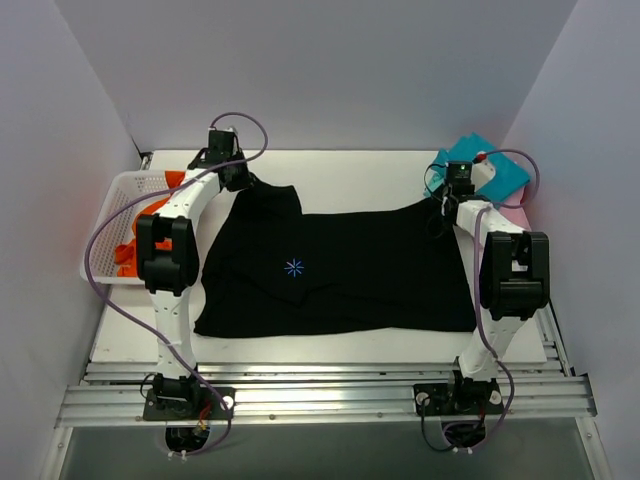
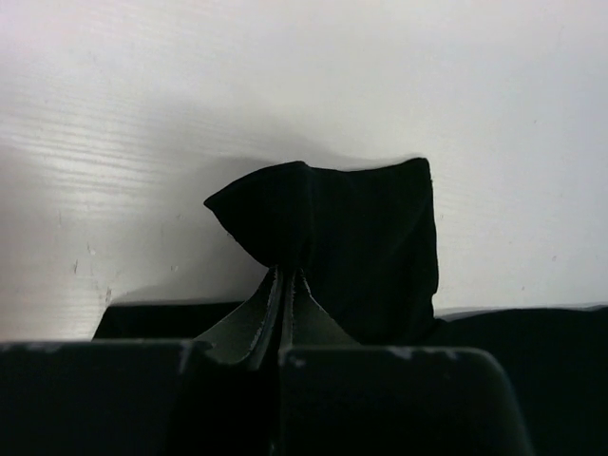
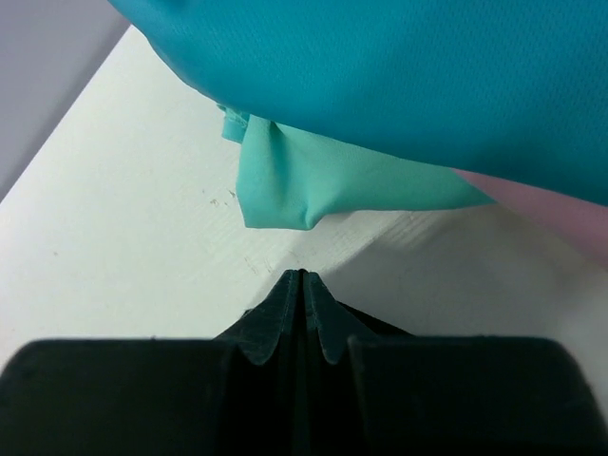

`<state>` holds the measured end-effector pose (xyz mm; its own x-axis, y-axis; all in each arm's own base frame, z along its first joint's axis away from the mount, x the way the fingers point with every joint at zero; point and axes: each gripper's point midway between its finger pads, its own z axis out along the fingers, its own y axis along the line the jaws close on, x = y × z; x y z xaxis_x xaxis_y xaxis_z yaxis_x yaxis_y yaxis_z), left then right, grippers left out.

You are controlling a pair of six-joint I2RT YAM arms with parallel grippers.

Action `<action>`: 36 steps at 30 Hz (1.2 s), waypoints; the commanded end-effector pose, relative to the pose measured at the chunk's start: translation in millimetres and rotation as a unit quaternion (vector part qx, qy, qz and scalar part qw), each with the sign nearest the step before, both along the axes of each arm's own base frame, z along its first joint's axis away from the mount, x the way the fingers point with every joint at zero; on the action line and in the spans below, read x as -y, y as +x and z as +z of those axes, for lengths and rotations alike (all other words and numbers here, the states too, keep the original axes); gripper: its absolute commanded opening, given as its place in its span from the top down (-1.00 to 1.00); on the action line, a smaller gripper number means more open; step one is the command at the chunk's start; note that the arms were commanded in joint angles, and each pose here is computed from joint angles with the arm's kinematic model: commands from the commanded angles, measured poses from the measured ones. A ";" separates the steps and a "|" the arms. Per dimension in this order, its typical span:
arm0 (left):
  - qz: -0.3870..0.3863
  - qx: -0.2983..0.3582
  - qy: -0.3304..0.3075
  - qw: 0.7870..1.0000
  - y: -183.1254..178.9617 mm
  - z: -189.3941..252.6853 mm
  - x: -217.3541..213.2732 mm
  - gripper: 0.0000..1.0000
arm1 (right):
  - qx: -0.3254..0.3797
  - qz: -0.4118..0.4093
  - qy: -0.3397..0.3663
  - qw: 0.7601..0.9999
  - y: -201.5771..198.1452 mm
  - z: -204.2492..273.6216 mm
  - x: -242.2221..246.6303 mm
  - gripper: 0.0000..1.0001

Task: Fold and stack the t-shirts
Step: Fold the tshirt

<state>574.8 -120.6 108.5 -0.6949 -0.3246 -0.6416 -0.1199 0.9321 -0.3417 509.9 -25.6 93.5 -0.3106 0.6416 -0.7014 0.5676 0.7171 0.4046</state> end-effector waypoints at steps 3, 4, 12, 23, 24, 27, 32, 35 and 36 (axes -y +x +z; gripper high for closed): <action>0.005 0.019 0.006 1.000 -13.5 24.0 -2.5 0.95 | 0.011 0.009 -0.005 1.000 -5.4 17.4 -3.2 1.00; 0.006 0.025 0.005 1.000 -15.9 30.3 -2.6 0.95 | 0.011 0.010 -0.005 1.000 -6.6 17.6 -3.4 1.00; 0.024 0.024 0.022 0.999 -47.1 34.8 -15.2 0.95 | 0.025 0.002 -0.008 1.000 -23.6 34.2 -1.0 1.00; 0.041 0.037 0.027 0.998 -108.6 53.5 -31.4 0.95 | 0.037 -0.012 -0.007 0.999 -69.2 52.3 2.2 1.00; 0.042 0.029 0.030 0.998 -115.7 47.0 -32.8 0.95 | 0.035 -0.012 -0.007 0.999 -76.1 51.8 2.2 1.00; 0.048 0.036 0.034 0.998 -131.4 55.2 -37.9 0.95 | 0.033 -0.014 -0.008 0.999 -90.1 51.4 2.9 1.00; 0.054 0.037 0.036 0.997 -154.7 57.1 -42.6 0.95 | 0.027 -0.018 -0.010 0.999 -110.5 46.9 4.1 1.00; 0.056 0.037 0.037 0.997 -172.3 56.7 -43.7 0.95 | 0.027 -0.020 -0.010 0.999 -125.4 48.4 4.5 1.00; 0.057 0.045 0.035 0.997 -177.5 63.1 -44.6 0.95 | 0.027 -0.020 -0.010 0.999 -129.0 48.5 4.7 1.00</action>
<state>402.7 -77.9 144.7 -0.6613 -0.3330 -0.6722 -0.2031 0.9421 -0.2670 394.1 -26.4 129.9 -0.2765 0.6446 -0.7128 0.5648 0.7091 0.4221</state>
